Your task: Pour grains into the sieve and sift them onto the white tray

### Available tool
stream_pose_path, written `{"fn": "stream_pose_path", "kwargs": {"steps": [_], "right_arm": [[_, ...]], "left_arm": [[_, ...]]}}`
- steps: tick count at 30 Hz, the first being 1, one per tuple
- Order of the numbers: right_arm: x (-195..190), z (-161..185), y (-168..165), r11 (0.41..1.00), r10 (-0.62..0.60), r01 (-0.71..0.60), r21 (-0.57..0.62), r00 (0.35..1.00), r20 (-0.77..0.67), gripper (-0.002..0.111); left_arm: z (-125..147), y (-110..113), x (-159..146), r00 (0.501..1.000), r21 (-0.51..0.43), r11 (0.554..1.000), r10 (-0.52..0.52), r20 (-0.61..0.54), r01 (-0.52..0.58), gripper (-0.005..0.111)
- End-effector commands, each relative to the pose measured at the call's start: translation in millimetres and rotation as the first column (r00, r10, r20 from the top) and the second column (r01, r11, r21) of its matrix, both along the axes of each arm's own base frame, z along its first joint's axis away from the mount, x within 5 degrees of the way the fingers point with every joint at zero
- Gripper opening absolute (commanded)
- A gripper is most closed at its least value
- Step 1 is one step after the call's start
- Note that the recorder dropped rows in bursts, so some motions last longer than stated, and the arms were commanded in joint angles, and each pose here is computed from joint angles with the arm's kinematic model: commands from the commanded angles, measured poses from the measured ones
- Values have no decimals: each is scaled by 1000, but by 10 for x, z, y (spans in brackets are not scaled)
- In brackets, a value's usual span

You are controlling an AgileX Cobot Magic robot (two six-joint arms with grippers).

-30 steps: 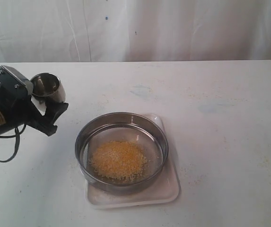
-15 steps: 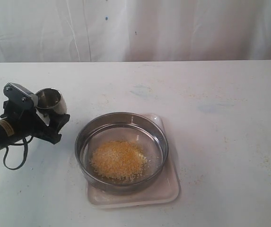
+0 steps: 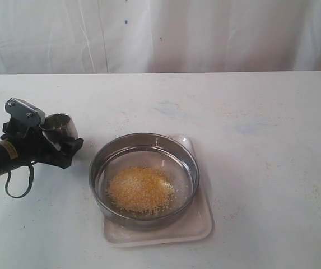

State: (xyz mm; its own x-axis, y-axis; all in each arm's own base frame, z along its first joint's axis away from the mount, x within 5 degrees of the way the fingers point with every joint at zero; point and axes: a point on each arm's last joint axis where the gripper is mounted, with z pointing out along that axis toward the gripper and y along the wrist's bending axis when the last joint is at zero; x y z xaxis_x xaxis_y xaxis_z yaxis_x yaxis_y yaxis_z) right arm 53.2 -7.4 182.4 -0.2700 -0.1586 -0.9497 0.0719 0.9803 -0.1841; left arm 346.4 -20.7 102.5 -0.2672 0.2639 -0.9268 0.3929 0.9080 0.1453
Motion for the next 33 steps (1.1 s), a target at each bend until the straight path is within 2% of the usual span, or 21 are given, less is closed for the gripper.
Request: {"fn": "stream_pose_path", "kwargs": {"steps": [1,3,5,9,12,14,15,16,17,18,19,20,21,22,23,24,26,27,30,32,33], "right_arm": [[0,6,-2,1000,-2,2,-7,1000,8,0],[0,6,-2,1000,-2,2,-7,1000,8,0],[0,6,-2,1000,-2,2,-7,1000,8,0],[0,6,-2,1000,-2,2,-7,1000,8,0],[0,6,-2,1000,-2,2,-7,1000,8,0],[0,6,-2,1000,-2,2,-7,1000,8,0],[0,6,-2,1000,-2,2,-7,1000,8,0],[0,6,-2,1000,-2,2,-7,1000,8,0],[0,6,-2,1000,-2,2,-7,1000,8,0],[0,6,-2,1000,-2,2,-7,1000,8,0],[0,6,-2,1000,-2,2,-7,1000,8,0],[0,6,-2,1000,-2,2,-7,1000,8,0],[0,6,-2,1000,-2,2,-7,1000,8,0],[0,6,-2,1000,-2,2,-7,1000,8,0],[0,6,-2,1000,-2,2,-7,1000,8,0],[0,6,-2,1000,-2,2,-7,1000,8,0],[0,6,-2,1000,-2,2,-7,1000,8,0],[0,6,-2,1000,-2,2,-7,1000,8,0],[0,6,-2,1000,-2,2,-7,1000,8,0],[0,6,-2,1000,-2,2,-7,1000,8,0],[0,6,-2,1000,-2,2,-7,1000,8,0]], "left_arm": [[40,6,12,1000,-31,999,12,16,-12,105],[89,-1,-36,1000,-30,1000,5,24,-4,105],[293,3,-106,997,-17,1000,1,77,0,105],[1258,23,-389,966,76,997,2,260,-23,105],[1763,21,-640,921,115,992,-6,389,-42,105],[2174,65,-920,871,72,991,64,488,-113,105],[2260,87,-1004,864,56,989,95,495,-140,105],[2400,161,-1190,871,20,974,191,453,-224,100],[2439,205,-1280,883,7,962,247,399,-273,95],[2464,281,-1458,903,-21,931,358,238,-364,73],[2458,297,-1523,909,-9,923,381,171,-385,60],[2397,324,-1643,919,106,912,392,54,-395,21],[2364,332,-1673,920,146,909,392,19,-390,1],[2249,350,-1756,904,180,900,418,-87,-398,1],[2195,357,-1794,888,178,894,436,-144,-411,0],[2100,370,-1866,851,137,877,480,-214,-460,0],[2004,396,-1970,810,61,838,540,-230,-542,0],[1907,428,-2060,772,41,802,586,-246,-595,0],[1734,477,-2297,741,95,772,631,-231,-628,0],[1715,457,-2476,738,-19,753,640,-216,-658,0],[1735,431,-2605,746,-140,735,638,-189,-664,0]]}}
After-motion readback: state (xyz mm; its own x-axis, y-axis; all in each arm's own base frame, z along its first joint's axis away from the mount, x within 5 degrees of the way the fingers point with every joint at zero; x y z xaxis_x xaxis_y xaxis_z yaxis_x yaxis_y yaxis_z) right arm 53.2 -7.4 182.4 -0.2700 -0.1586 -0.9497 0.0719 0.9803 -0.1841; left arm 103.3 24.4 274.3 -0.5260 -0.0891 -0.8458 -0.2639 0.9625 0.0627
